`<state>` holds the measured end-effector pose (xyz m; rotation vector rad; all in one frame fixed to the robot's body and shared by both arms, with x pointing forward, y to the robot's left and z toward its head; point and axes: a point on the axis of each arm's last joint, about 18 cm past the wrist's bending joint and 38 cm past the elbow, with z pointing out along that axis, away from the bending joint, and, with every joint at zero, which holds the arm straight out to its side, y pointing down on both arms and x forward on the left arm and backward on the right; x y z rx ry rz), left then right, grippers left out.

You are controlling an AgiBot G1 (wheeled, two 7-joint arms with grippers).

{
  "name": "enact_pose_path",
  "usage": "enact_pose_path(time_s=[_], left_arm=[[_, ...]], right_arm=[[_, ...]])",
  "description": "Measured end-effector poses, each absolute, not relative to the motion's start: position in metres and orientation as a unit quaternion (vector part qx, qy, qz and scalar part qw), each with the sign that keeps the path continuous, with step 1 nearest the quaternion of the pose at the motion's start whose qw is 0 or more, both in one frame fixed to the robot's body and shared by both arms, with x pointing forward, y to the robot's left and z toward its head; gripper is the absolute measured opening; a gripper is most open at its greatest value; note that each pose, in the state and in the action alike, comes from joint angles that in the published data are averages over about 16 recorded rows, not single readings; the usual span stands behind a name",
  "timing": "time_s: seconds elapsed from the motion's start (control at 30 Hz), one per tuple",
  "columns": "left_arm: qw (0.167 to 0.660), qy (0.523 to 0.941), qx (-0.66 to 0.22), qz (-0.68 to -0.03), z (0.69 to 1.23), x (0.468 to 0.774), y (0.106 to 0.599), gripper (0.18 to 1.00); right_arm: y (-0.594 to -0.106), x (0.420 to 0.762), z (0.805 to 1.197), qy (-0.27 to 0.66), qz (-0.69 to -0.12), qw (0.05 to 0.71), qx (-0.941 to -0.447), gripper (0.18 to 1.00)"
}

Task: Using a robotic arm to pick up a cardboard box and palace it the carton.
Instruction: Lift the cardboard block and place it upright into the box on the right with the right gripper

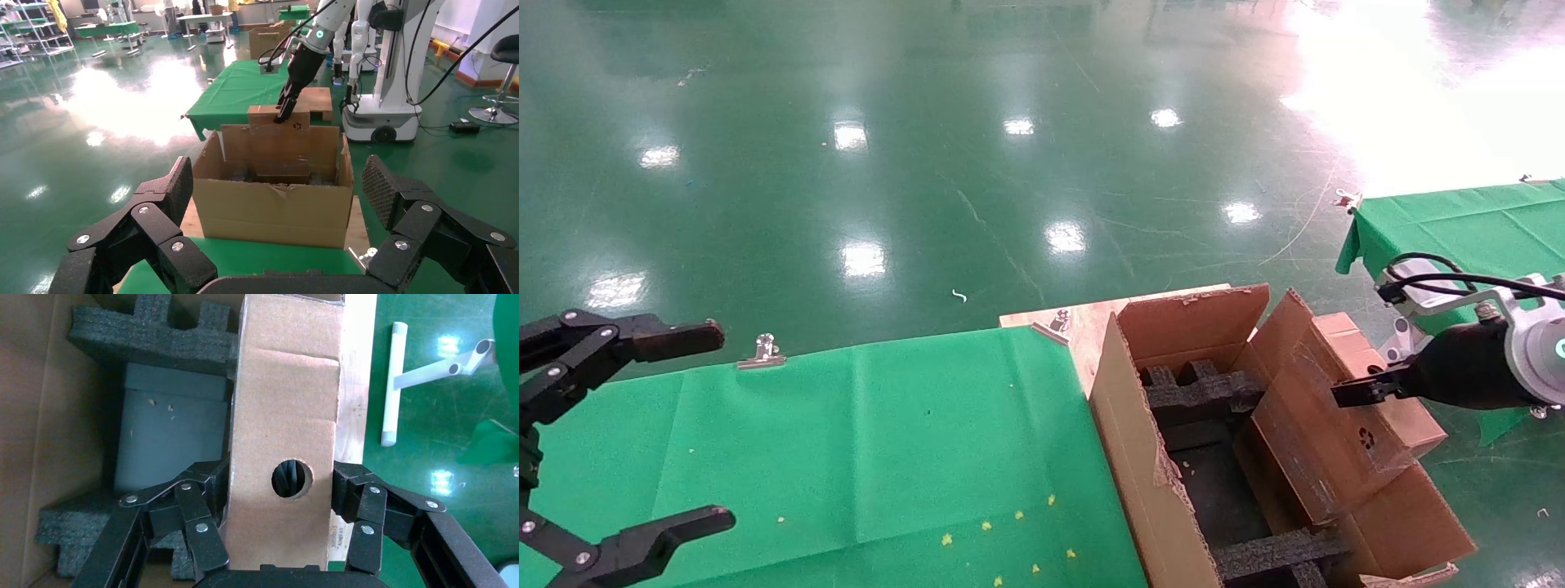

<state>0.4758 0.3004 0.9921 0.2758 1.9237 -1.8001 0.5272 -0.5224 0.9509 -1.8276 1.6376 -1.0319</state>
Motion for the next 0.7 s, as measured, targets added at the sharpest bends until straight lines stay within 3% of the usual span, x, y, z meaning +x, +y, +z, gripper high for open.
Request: enact_pose_path(time_s=[0.7], left_arm=[[0.244, 0.704, 0.101, -0.659, 0.992, 0.476, 0.3, 1.001]], right_arm=[[-0.518, 0.547, 0.948, 0.603, -0.403, 0.205, -0.657, 0.375]])
